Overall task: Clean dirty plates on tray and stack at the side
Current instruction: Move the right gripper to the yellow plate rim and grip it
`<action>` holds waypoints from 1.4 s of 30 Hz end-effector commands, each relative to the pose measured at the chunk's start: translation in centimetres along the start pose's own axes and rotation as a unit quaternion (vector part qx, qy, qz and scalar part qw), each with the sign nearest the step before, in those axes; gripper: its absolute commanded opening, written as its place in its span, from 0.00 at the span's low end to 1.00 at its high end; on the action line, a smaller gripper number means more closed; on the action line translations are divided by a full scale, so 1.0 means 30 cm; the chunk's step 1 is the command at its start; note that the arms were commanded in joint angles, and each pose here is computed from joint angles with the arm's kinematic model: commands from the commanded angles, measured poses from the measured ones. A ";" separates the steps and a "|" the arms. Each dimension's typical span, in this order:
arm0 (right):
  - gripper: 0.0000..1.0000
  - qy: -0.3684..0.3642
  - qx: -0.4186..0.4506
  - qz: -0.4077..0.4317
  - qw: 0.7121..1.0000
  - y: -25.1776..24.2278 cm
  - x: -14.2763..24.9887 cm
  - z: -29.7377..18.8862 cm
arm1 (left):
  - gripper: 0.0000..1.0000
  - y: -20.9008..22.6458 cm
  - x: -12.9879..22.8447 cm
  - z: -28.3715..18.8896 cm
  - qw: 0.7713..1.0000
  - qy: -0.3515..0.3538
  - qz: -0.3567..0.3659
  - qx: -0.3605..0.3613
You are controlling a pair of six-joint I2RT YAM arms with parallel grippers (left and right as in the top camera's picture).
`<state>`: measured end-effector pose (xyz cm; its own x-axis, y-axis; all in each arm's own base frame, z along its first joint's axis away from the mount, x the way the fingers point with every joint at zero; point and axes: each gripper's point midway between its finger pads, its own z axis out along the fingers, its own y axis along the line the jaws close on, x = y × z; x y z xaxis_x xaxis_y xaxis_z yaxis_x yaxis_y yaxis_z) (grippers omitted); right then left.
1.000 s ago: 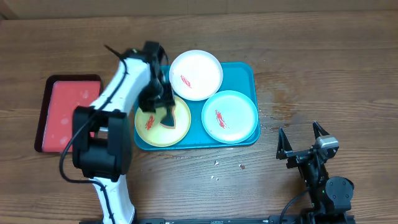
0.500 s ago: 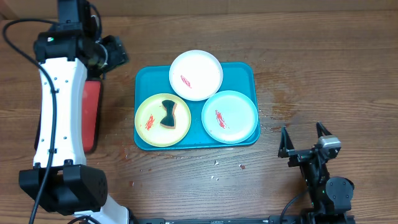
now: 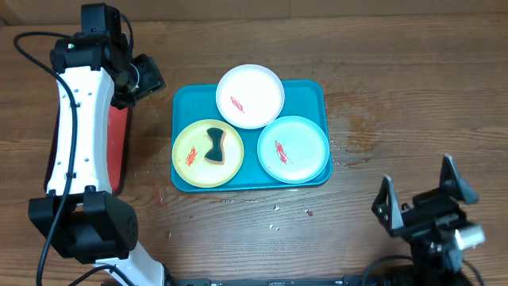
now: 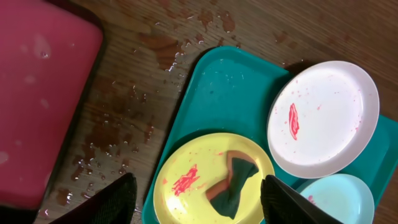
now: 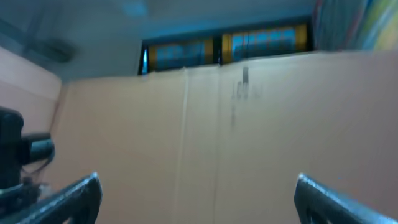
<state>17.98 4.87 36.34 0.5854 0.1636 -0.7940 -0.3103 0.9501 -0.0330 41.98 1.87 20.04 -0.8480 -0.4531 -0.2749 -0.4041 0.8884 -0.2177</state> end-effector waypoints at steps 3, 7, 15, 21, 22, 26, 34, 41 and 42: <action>1.00 0.143 -0.004 -0.026 0.989 -0.013 -0.086 0.181 | 0.65 0.001 0.006 0.015 1.000 0.006 0.005 -0.005; 1.00 0.310 -0.052 0.010 0.949 -0.013 0.041 0.372 | 0.73 0.000 0.013 0.015 1.000 0.010 0.005 -0.004; 0.72 0.413 -0.220 0.358 0.808 0.201 0.311 0.569 | 0.77 0.007 0.033 0.014 1.000 0.022 0.004 -0.008; 0.82 0.531 -0.154 0.435 0.711 0.260 0.580 0.596 | 0.87 0.015 0.051 0.013 0.999 0.033 0.003 -0.013; 0.80 0.566 -0.132 0.418 0.698 0.268 0.640 0.584 | 0.88 0.015 0.050 0.013 0.999 0.033 0.003 -0.013; 0.86 0.671 -0.008 0.326 0.666 0.273 0.826 0.520 | 0.91 0.013 0.048 0.013 0.999 0.032 0.003 -0.012; 0.90 0.727 -0.009 0.232 0.646 0.520 1.060 0.413 | 0.92 0.014 0.051 0.013 0.999 0.033 0.003 -0.012; 0.55 0.754 0.021 0.165 0.636 0.660 1.266 0.289 | 0.92 0.016 0.053 0.012 0.999 0.034 0.003 -0.013; 0.54 0.755 0.022 0.160 0.635 0.666 1.278 0.280 | 0.92 0.016 0.053 0.012 0.999 0.034 0.003 -0.013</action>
<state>39.51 32.26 10.90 -0.9203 -0.0757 -0.3838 -0.2181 0.9137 0.3430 40.56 1.80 19.50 -0.8643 -0.4518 -0.2210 -0.4150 0.8889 -0.1941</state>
